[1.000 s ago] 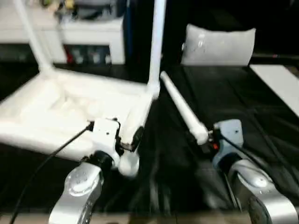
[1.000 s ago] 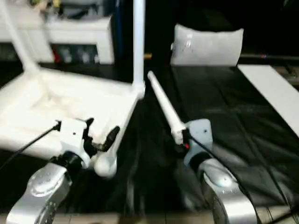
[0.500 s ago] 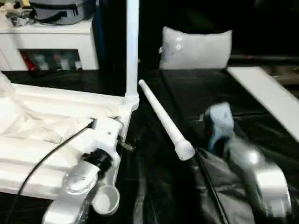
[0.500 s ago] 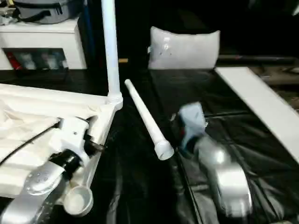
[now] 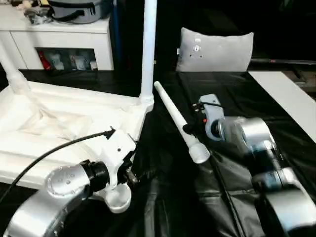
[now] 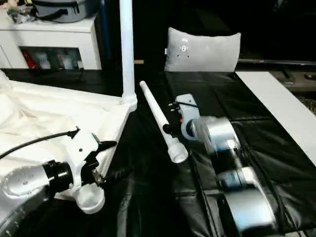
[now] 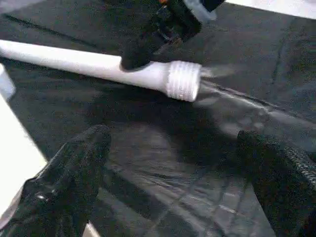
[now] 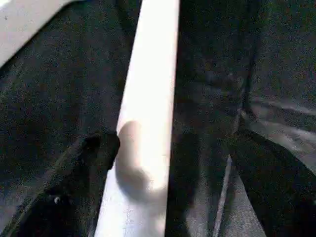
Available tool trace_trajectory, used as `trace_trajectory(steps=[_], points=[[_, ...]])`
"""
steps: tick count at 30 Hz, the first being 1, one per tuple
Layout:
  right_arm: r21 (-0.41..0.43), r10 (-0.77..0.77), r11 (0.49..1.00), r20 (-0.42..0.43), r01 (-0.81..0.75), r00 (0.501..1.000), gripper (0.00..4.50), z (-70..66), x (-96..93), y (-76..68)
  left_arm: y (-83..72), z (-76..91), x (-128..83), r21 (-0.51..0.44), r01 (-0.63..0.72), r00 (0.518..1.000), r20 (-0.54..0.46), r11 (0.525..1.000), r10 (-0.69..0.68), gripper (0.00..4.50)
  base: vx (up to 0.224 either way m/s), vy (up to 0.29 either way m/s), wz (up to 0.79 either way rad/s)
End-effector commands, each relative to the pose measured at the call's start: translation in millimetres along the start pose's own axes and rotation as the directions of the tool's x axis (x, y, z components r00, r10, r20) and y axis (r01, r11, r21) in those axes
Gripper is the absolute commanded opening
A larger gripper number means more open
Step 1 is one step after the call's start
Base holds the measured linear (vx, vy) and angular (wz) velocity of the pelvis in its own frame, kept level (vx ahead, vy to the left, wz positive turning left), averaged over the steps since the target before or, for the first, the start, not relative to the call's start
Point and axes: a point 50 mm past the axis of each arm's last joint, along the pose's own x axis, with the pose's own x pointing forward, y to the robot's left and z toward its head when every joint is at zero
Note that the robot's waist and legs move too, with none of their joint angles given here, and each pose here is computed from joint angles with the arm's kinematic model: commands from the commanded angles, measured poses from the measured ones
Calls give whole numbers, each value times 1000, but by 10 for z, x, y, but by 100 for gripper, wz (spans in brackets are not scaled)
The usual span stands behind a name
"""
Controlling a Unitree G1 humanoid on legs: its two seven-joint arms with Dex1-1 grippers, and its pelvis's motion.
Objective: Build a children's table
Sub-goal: Pick table leg
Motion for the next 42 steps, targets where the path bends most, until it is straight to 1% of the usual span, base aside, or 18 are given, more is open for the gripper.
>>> trace_trajectory(steps=[1, 3, 7, 9, 11, 12, 16, 18, 25, 28, 32, 33, 34, 35, 38, 40, 41, 42], points=[[8, 14, 1000, -42, -14, 999, 377, -36, 27, -8, -17, 46, -24, 13, 23, 1000, 0, 1000, -23, 450, 0, 0, 0], [33, 36, 999, -56, -34, 998, 348, -54, 53, 1, -16, 49, -30, 7, 26, 1000, -5, 1000, -26, 450, 0, 0, 0], [82, 82, 994, -79, -75, 994, 322, -96, 104, 32, -7, 63, -27, 0, 31, 999, -8, 1000, -31, 450, 0, 0, 0], [84, 91, 993, -93, -83, 991, 298, -126, 129, 36, -7, 74, -27, -3, 36, 999, -8, 999, -36, 450, 0, 0, 0], [86, 101, 992, -106, -92, 989, 292, -151, 145, 41, -4, 81, -27, -4, 38, 999, -10, 999, -38, 450, 0, 0, 0], [85, 102, 992, -114, -92, 988, 270, -167, 154, 37, -4, 84, -26, -5, 40, 999, -11, 999, -40, 450, 0, 0, 0], [87, 96, 993, -121, -86, 988, 247, -189, 154, 7, 1, 97, -20, 1, 39, 999, -10, 999, -39, 450, 0, 0, 0], [86, 91, 993, -125, -80, 988, 216, -195, 147, -18, 4, 104, -13, 2, 39, 999, -7, 999, -39, 450, 0, 0, 0], [111, 91, 991, -101, -80, 991, 194, -177, 104, -76, 41, 137, 41, 4, 31, 999, 11, 1000, -31, 450, 0, 0, 0], [149, 72, 987, -66, -62, 995, 192, -175, 73, -117, 85, 153, 75, -6, 3, 1000, 28, 1000, -3, 450, 0, 0, 0], [234, -4, 972, 78, -15, 997, 191, -139, -22, -230, 207, 201, 158, -35, -86, 992, 87, 996, 89, 450, 0, 0, 0], [245, -21, 970, 138, -14, 990, 191, -109, -53, -249, 234, 220, 177, -47, -109, 988, 107, 993, 113, 450, 0, 0, 0], [279, -36, 959, 297, -51, 954, 191, -23, -144, -261, 297, 268, 222, -70, -160, 975, 143, 985, 169, 450, 0, 0, 0], [303, -48, 949, 414, -88, 909, 191, 32, -239, -276, 340, 305, 255, -93, -192, 964, 167, 977, 206, 450, 0, 0, 0], [330, 22, 910, 567, -252, 824, 191, 97, -462, -241, 402, 416, 315, -168, -192, 950, 217, 967, 226, 450, 0, 0, 0], [294, 92, 875, 678, -384, 729, 191, 140, -625, -199, 443, 494, 337, -210, -189, 938, 252, 959, 240, 450, 0, 0, 0], [254, 133, 858, 729, -446, 671, 191, 142, -707, -173, 452, 553, 347, -235, -166, 929, 287, 958, 232, 450, 0, 0, 0], [254, 133, 858, 729, -446, 671, 191, 142, -707, -173, 452, 553, 347, -235, -166, 929, 287, 958, 232, 450, 0, 0, 0]])
